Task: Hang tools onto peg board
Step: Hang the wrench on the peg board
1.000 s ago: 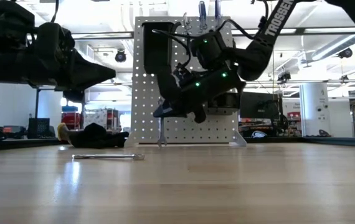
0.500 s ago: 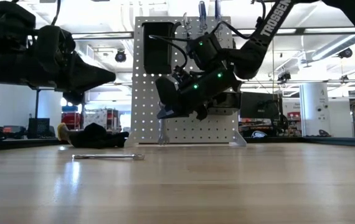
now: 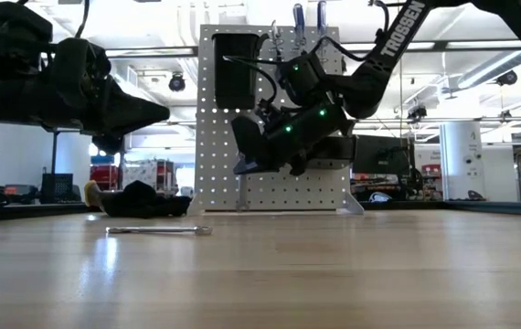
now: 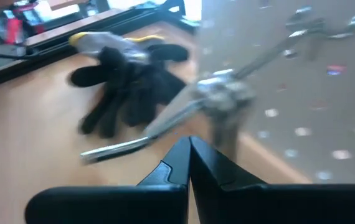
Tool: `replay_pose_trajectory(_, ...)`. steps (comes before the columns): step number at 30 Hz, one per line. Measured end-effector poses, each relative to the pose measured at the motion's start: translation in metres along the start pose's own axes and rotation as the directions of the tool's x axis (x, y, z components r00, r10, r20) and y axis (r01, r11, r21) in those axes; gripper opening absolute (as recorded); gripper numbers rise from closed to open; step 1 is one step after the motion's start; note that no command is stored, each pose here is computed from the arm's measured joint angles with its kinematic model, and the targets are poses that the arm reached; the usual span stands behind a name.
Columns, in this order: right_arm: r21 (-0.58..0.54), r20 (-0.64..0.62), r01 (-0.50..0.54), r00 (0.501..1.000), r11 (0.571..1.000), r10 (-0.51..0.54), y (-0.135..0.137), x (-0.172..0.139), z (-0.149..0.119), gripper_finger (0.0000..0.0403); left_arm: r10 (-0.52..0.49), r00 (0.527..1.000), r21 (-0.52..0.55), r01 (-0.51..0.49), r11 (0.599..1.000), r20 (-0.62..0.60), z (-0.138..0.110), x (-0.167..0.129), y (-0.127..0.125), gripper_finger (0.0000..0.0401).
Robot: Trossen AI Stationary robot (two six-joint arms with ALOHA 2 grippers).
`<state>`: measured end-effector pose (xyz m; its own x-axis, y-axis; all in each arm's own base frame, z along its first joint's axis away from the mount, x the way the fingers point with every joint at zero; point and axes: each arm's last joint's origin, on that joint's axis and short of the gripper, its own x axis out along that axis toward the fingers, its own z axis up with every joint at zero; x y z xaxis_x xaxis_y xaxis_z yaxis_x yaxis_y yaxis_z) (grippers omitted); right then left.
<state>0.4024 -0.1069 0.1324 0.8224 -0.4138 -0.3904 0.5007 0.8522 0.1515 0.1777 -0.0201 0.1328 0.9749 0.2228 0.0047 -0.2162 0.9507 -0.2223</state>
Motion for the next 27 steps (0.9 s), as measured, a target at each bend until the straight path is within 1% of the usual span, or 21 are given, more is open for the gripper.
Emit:
replay_pose_trajectory(3,-0.005,-0.020,-0.074,0.997,0.997,0.074,0.014,-0.003,-0.004,0.0000,0.000,1.000,0.000,0.000,1.000,0.000,0.000,0.000,0.000,0.0000)
replay_pose_trajectory(5,-0.014,-0.032,-0.105,0.994,0.994,0.105,0.026,-0.006,-0.007,0.0000,0.000,1.000,-0.001,0.000,1.000,0.000,0.000,0.000,0.000,0.0000)
replay_pose_trajectory(8,-0.028,-0.059,-0.138,0.989,0.990,0.137,0.042,-0.013,-0.011,0.0000,0.000,1.000,-0.005,0.000,1.000,0.000,0.000,0.000,0.000,0.0000)
replay_pose_trajectory(10,-0.043,-0.096,-0.141,0.986,0.989,0.136,0.050,-0.019,-0.013,0.0000,0.001,1.000,-0.004,-0.001,1.000,-0.002,0.000,0.000,0.000,0.0000)
replay_pose_trajectory(12,-0.060,-0.133,-0.118,0.985,0.991,0.110,0.058,-0.026,-0.015,0.0000,0.028,1.000,0.004,-0.028,1.000,-0.013,-0.002,-0.002,0.002,0.0000)
replay_pose_trajectory(14,-0.087,-0.164,-0.087,0.984,0.992,0.072,0.064,-0.037,-0.015,0.0000,0.100,0.993,0.023,-0.098,0.995,-0.058,-0.009,-0.004,0.006,0.0000)
replay_pose_trajectory(17,-0.123,-0.192,-0.063,0.981,0.990,0.038,0.072,-0.057,-0.010,0.0000,0.203,0.971,0.026,-0.201,0.979,-0.128,-0.018,-0.006,0.012,0.0000)
replay_pose_trajectory(19,-0.135,-0.195,-0.052,0.980,0.989,0.025,0.073,-0.071,-0.007,0.0000,0.222,0.962,0.011,-0.223,0.975,-0.162,-0.022,-0.006,0.014,0.0000)
replay_pose_trajectory(22,-0.146,-0.207,0.010,0.978,0.989,-0.040,0.066,-0.093,-0.008,0.0000,0.239,0.956,-0.030,-0.248,0.968,-0.170,-0.023,-0.005,0.018,0.0000)
replay_pose_trajectory(24,-0.128,-0.203,0.067,0.975,0.990,-0.092,0.057,-0.108,-0.010,0.0000,0.246,0.953,-0.031,-0.255,0.966,-0.176,-0.022,-0.004,0.020,0.0000)
replay_pose_trajectory(27,-0.081,-0.183,0.112,0.975,0.990,-0.125,0.045,-0.130,-0.011,0.0000,0.254,0.948,-0.010,-0.260,0.965,-0.192,-0.022,0.001,0.025,0.0000)
